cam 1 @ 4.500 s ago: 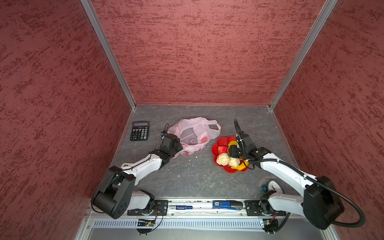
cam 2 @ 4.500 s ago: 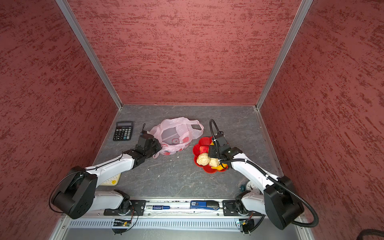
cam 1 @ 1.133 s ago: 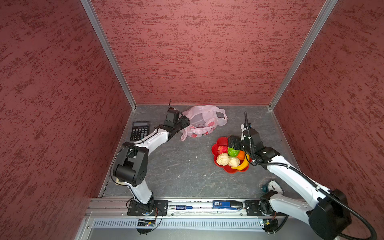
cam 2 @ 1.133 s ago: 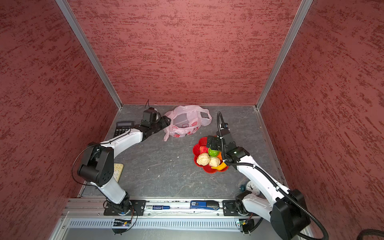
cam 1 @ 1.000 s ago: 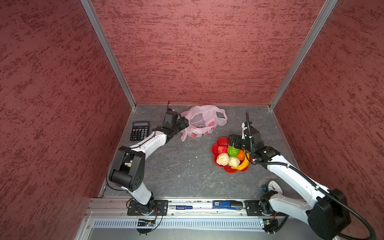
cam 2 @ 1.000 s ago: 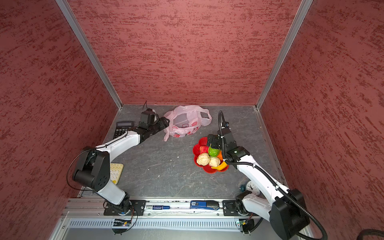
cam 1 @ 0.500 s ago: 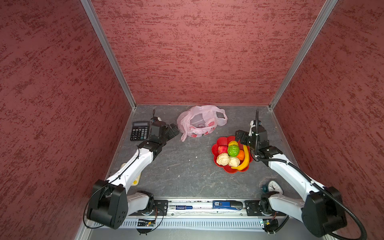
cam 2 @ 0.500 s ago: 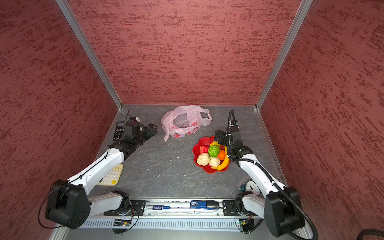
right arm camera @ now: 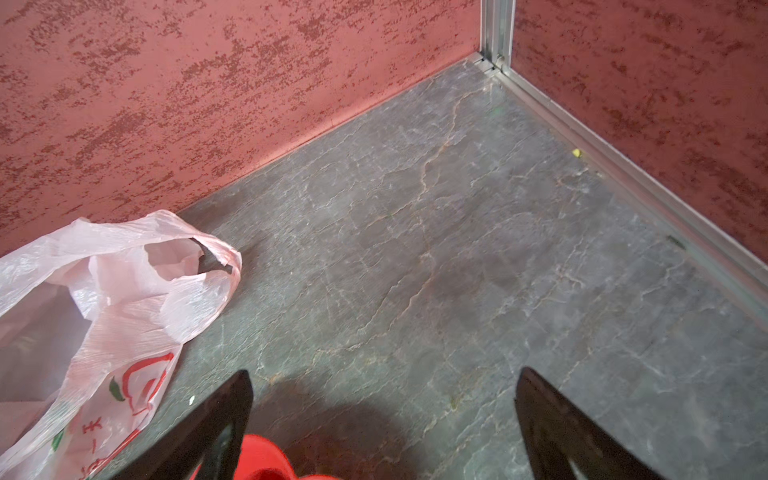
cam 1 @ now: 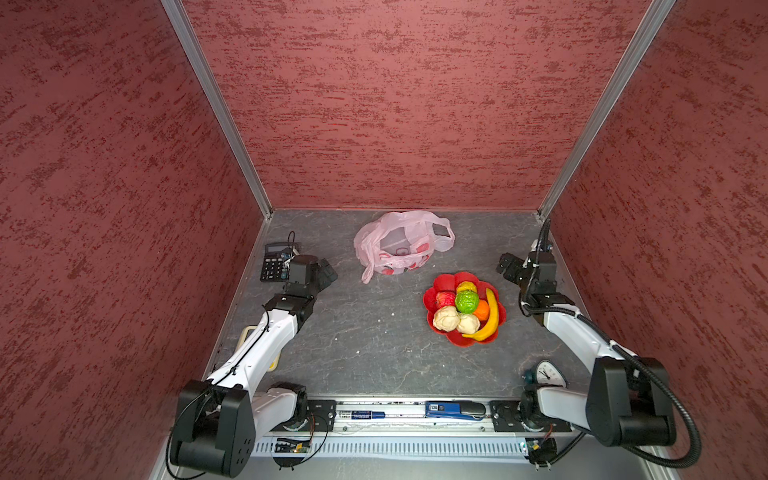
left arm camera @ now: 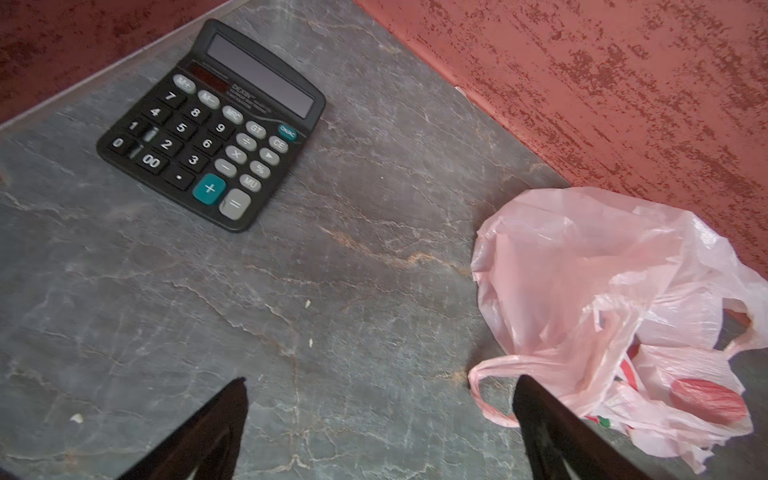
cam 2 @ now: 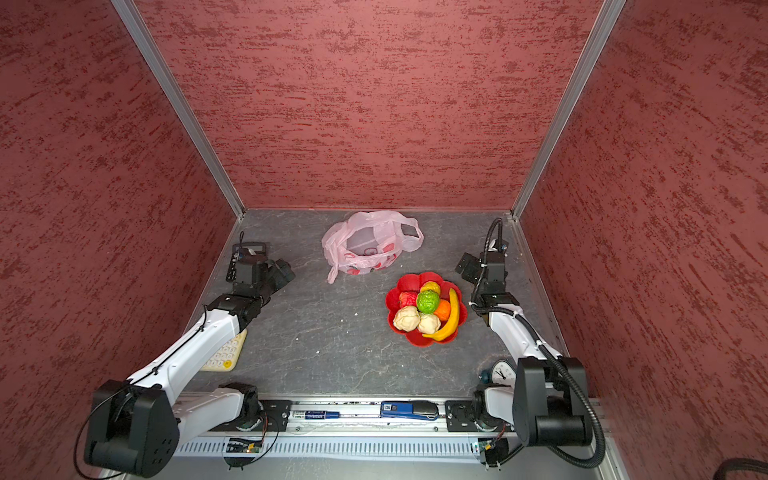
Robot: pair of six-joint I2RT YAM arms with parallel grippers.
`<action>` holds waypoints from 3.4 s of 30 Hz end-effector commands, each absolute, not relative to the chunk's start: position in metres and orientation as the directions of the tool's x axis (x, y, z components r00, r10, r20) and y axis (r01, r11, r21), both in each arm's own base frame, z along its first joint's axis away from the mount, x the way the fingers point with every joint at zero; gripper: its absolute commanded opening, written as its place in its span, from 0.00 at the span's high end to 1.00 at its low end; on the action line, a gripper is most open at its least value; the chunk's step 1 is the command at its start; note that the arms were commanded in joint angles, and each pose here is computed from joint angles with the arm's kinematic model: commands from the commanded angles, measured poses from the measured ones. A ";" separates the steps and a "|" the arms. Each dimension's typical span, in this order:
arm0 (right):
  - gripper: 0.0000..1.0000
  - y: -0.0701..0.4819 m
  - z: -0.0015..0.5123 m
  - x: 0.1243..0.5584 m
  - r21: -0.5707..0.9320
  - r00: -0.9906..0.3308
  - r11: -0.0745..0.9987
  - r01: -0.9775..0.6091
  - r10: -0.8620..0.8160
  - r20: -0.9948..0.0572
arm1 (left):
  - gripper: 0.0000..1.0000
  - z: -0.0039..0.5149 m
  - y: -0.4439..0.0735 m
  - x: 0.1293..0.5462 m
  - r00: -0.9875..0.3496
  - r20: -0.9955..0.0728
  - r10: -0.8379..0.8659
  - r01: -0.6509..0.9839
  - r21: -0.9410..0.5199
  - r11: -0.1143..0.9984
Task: Take the fake fruits out of the plastic bag
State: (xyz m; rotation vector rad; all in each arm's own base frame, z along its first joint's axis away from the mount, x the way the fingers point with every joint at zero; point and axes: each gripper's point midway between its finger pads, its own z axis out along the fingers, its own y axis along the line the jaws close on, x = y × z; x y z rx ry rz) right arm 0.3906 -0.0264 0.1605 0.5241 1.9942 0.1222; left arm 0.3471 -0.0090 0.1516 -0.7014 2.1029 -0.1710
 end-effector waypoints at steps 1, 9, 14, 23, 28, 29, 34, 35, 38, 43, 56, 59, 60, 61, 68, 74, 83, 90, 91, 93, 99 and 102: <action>0.01 -0.047 0.181 0.397 0.234 -0.285 0.911 0.339 0.336 -0.898 | 0.00 0.155 0.005 0.354 -0.423 -0.781 -0.460 -0.405 -0.292 0.867; 0.01 -0.072 0.173 0.391 0.116 -0.221 0.899 0.423 0.226 -0.949 | 0.00 0.172 0.017 0.367 -0.308 -0.897 -0.316 -0.343 -0.205 0.917; 0.01 -0.074 0.155 0.394 0.084 -0.255 0.898 0.432 0.210 -0.944 | 0.01 0.166 0.032 0.369 -0.276 -0.923 -0.267 -0.356 -0.160 0.921; 0.01 -0.067 0.146 0.404 0.089 -0.249 0.918 0.386 0.196 -0.948 | 0.00 0.144 0.053 0.379 -0.276 -0.929 -0.248 -0.325 -0.153 0.933; 0.01 -0.064 0.142 0.404 0.090 -0.228 0.928 0.362 0.182 -0.956 | 0.00 0.131 0.057 0.389 -0.264 -0.935 -0.239 -0.293 -0.158 0.943; 0.01 -0.062 0.141 0.404 0.086 -0.225 0.932 0.353 0.174 -0.959 | 0.01 0.130 0.057 0.389 -0.269 -0.931 -0.245 -0.287 -0.165 0.944; 0.01 -0.062 0.145 0.399 0.087 -0.178 0.935 0.343 0.156 -0.972 | 0.00 0.130 0.051 0.391 -0.223 -0.949 -0.221 -0.238 -0.167 0.957; 0.01 -0.063 0.146 0.398 0.087 -0.167 0.933 0.348 0.153 -0.974 | 0.00 0.130 0.049 0.391 -0.235 -0.947 -0.218 -0.223 -0.165 0.961; 0.01 -0.064 0.150 0.397 0.089 -0.144 0.932 0.352 0.147 -0.979 | 0.01 0.129 0.044 0.393 -0.237 -0.949 -0.207 -0.195 -0.162 0.967; 0.01 -0.062 0.141 0.396 0.086 -0.142 0.936 0.341 0.142 -0.980 | 0.01 0.130 0.033 0.395 -0.240 -0.954 -0.181 -0.121 -0.155 0.980; 0.01 -0.055 0.142 0.388 0.091 -0.105 0.951 0.296 0.127 -0.986 | 0.01 0.122 0.025 0.389 -0.188 -0.969 -0.159 -0.079 -0.147 0.986; 0.01 -0.050 0.143 0.388 0.087 -0.100 0.961 0.263 0.117 -0.988 | 0.00 0.120 0.025 0.389 -0.194 -0.968 -0.159 -0.078 -0.147 0.986; 0.01 -0.048 0.142 0.386 0.086 -0.097 0.964 0.252 0.113 -0.989 | 0.00 0.118 0.025 0.390 -0.198 -0.967 -0.158 -0.078 -0.145 0.986; 0.01 -0.047 0.142 0.384 0.087 -0.085 0.965 0.247 0.111 -0.990 | 0.00 0.118 0.024 0.391 -0.198 -0.967 -0.157 -0.075 -0.145 0.987; 0.01 -0.048 0.136 0.380 0.090 -0.070 0.964 0.251 0.111 -0.991 | 0.00 0.116 0.023 0.396 -0.222 -0.965 -0.141 -0.097 -0.122 0.988; 0.01 -0.049 0.135 0.381 0.091 -0.077 0.963 0.254 0.114 -0.991 | 0.00 0.115 0.021 0.398 -0.234 -0.965 -0.119 -0.109 -0.096 0.989; 0.01 -0.049 0.135 0.382 0.088 -0.078 0.963 0.254 0.111 -0.991 | 0.00 0.115 0.020 0.399 -0.237 -0.966 -0.106 -0.120 -0.079 0.990; 0.01 -0.049 0.136 0.381 0.088 -0.076 0.963 0.255 0.111 -0.991 | 0.00 0.114 0.019 0.399 -0.237 -0.966 -0.106 -0.119 -0.079 0.990; 0.01 -0.049 0.136 0.381 0.089 -0.075 0.963 0.255 0.112 -0.991 | 0.00 0.114 0.019 0.399 -0.237 -0.966 -0.105 -0.119 -0.079 0.990; 0.01 -0.049 0.135 0.381 0.088 -0.077 0.963 0.255 0.111 -0.991 | 0.01 0.115 0.019 0.399 -0.237 -0.966 -0.105 -0.118 -0.078 0.990; 0.01 -0.049 0.136 0.381 0.089 -0.075 0.963 0.255 0.112 -0.991 | 0.00 0.115 0.019 0.399 -0.237 -0.966 -0.105 -0.118 -0.079 0.990; 0.01 -0.049 0.136 0.381 0.088 -0.076 0.963 0.255 0.111 -0.991 | 0.00 0.115 0.020 0.399 -0.236 -0.966 -0.105 -0.120 -0.079 0.990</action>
